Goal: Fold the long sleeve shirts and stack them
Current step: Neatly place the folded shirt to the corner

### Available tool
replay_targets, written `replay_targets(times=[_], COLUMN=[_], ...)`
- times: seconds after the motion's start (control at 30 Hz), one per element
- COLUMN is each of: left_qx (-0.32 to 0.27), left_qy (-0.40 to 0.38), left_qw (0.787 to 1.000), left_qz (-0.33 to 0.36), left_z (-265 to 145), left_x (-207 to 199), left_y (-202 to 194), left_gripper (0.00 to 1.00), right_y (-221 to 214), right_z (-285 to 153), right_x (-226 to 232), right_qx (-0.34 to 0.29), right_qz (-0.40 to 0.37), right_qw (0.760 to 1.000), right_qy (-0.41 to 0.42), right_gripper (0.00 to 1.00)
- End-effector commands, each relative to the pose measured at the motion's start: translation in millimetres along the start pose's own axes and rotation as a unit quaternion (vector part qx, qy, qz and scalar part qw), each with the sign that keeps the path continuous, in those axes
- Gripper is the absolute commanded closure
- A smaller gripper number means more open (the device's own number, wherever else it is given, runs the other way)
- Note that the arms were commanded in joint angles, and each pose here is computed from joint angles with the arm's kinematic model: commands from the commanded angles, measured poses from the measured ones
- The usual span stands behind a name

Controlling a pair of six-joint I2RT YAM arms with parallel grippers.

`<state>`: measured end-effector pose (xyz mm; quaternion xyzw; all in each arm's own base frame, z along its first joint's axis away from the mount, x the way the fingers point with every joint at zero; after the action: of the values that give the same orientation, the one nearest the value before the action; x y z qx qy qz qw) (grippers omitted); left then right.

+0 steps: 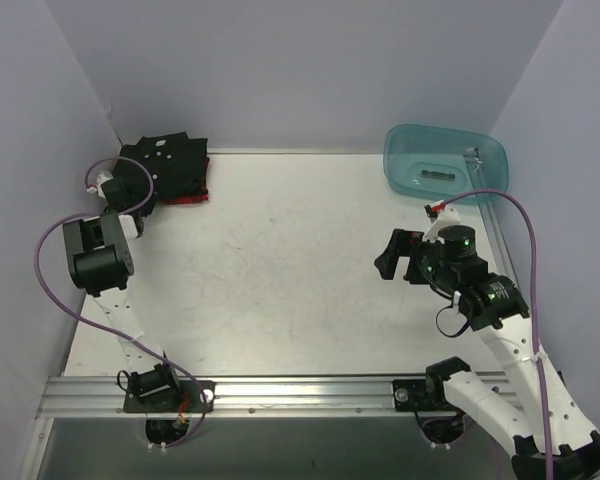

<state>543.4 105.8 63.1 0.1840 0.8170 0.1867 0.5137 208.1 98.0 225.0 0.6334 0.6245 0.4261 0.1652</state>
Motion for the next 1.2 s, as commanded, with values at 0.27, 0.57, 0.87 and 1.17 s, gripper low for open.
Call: replay_targets(times=[0.27, 0.57, 0.87, 1.17], left_qx=[0.057, 0.075, -0.058, -0.040], left_qy=[-0.022, 0.010, -0.081, -0.062], left_qw=[0.997, 0.985, 0.948, 0.926], left_qz=[0.047, 0.157, 0.303, 0.369], left_z=[-61, -220, -434, -500], left_x=[-18, -78, -127, -79], left_y=[7, 27, 22, -12], left_gripper=[0.05, 0.03, 0.03, 0.02], right_y=[11, 14, 0, -22], right_z=[-22, -81, -128, -138], right_x=[0, -15, -60, -90], right_qx=[-0.040, -0.087, -0.201, -0.265], right_qz=[0.009, 0.008, 0.009, 0.008], right_qw=[0.999, 0.995, 0.968, 0.945], right_qy=[-0.008, -0.052, -0.148, -0.193], right_gripper=[0.00, 0.00, 0.00, 0.00])
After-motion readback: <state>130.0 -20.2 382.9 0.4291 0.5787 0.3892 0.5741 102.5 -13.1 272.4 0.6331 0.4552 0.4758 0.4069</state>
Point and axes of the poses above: each gripper's point midway between its finger pads, its own z axis out along the fingers, its own x axis along the line the jaws close on, y = z × x, the point moved 3 cm from there along -z, back along the fingers, and after that the axes turned 1 degree about z, right-handed, at the moved point
